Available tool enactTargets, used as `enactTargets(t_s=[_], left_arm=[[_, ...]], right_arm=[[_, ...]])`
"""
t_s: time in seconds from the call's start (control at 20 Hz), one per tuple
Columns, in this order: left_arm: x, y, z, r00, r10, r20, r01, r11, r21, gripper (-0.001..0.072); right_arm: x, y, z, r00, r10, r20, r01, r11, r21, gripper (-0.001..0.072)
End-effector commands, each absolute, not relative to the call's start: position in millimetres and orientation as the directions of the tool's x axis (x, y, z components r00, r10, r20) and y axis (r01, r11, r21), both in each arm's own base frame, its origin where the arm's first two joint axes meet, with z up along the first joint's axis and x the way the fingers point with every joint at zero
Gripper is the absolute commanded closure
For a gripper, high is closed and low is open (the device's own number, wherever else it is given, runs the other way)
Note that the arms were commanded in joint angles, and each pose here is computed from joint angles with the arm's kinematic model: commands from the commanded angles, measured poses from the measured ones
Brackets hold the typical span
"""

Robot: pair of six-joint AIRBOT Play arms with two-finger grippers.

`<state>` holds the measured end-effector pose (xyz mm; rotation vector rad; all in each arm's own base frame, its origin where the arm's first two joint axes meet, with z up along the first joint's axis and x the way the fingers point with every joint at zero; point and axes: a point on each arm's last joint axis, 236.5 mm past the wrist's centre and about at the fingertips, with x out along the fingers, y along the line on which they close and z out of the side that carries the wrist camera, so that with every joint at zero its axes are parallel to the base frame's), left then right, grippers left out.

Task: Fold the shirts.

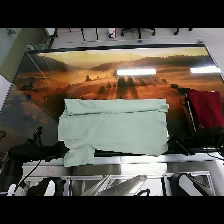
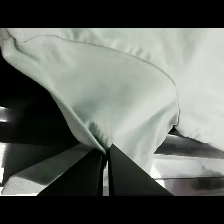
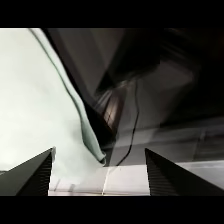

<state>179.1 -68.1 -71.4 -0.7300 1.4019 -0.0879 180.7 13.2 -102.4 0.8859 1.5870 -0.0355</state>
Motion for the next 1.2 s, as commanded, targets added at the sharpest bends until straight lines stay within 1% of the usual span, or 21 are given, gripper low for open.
enactTargets(t_s=[0.0,0.15,0.2,0.25,0.3,0.35,0.4,0.5,0.6,0.7,0.75,0.8,0.85,0.9,0.95,1.05,1.15], left_arm=[[175,-71,-78,0.157,-0.490,-0.858,-0.367,0.777,-0.511,0.0692],[175,-70,-79,0.157,-0.489,-0.858,-0.370,0.777,-0.510,0.0692],[177,-69,-78,0.165,-0.484,-0.859,-0.366,0.779,-0.509,0.0691],[179,-69,-76,0.182,-0.479,-0.859,-0.359,0.781,-0.511,0.0691],[181,-68,-73,0.204,-0.471,-0.858,-0.348,0.785,-0.513,0.0691],[183,-67,-66,0.224,-0.463,-0.857,-0.330,0.792,-0.514,0.0691],[184,-66,-57,0.236,-0.458,-0.857,-0.307,0.801,-0.513,0.0692],[182,-61,-33,0.235,-0.433,-0.870,-0.273,0.830,-0.487,0.0692],[174,-47,-13,0.216,-0.369,-0.904,-0.267,0.868,-0.418,0.0692],[166,-33,1,0.190,-0.306,-0.933,-0.266,0.899,-0.349,0.0692],[163,-29,6,0.185,-0.290,-0.939,-0.263,0.906,-0.331,0.0692],[163,-28,9,0.189,-0.284,-0.940,-0.259,0.909,-0.327,0.0692],[166,-28,11,0.202,-0.284,-0.937,-0.257,0.908,-0.330,0.0692],[173,-27,11,0.226,-0.279,-0.933,-0.258,0.907,-0.334,0.0692],[180,-26,10,0.243,-0.276,-0.930,-0.255,0.907,-0.335,0.0692],[202,-39,8,0.268,-0.329,-0.905,-0.234,0.889,-0.393,0.0692],[238,-49,11,0.308,-0.353,-0.884,-0.192,0.886,-0.421,0.0692]], right_arm=[[168,35,-118,0.037,0.536,-0.843,0.559,0.688,0.463,0.0067],[175,44,-126,0.046,0.539,-0.841,0.538,0.696,0.476,0.0069],[182,47,-127,0.066,0.546,-0.835,0.526,0.692,0.494,0.0164],[191,51,-127,0.097,0.564,-0.820,0.513,0.678,0.527,0.0411],[198,55,-125,0.122,0.581,-0.805,0.502,0.663,0.555,0.0594],[202,56,-124,0.134,0.586,-0.799,0.496,0.658,0.566,0.0628],[204,54,-121,0.133,0.582,-0.802,0.486,0.667,0.565,0.0697],[201,44,-115,0.100,0.550,-0.829,0.479,0.703,0.525,0.0692],[194,23,-105,0.053,0.470,-0.881,0.503,0.750,0.430,0.0692],[180,-6,-95,0.000,0.346,-0.938,0.533,0.794,0.293,0.0693],[171,-19,-92,-0.026,0.285,-0.958,0.545,0.807,0.226,0.0693],[167,-23,-89,-0.029,0.262,-0.965,0.548,0.812,0.204,0.0693],[170,-22,-86,-0.008,0.262,-0.965,0.545,0.810,0.216,0.0692],[180,-16,-83,0.038,0.284,-0.958,0.531,0.806,0.260,0.0692],[195,-7,-78,0.101,0.323,-0.941,0.510,0.796,0.328,0.0692],[240,10,-60,0.278,0.399,-0.874,0.429,0.762,0.484,0.0692],[281,11,-41,0.405,0.421,-0.811,0.400,0.716,0.572,0.0692]])
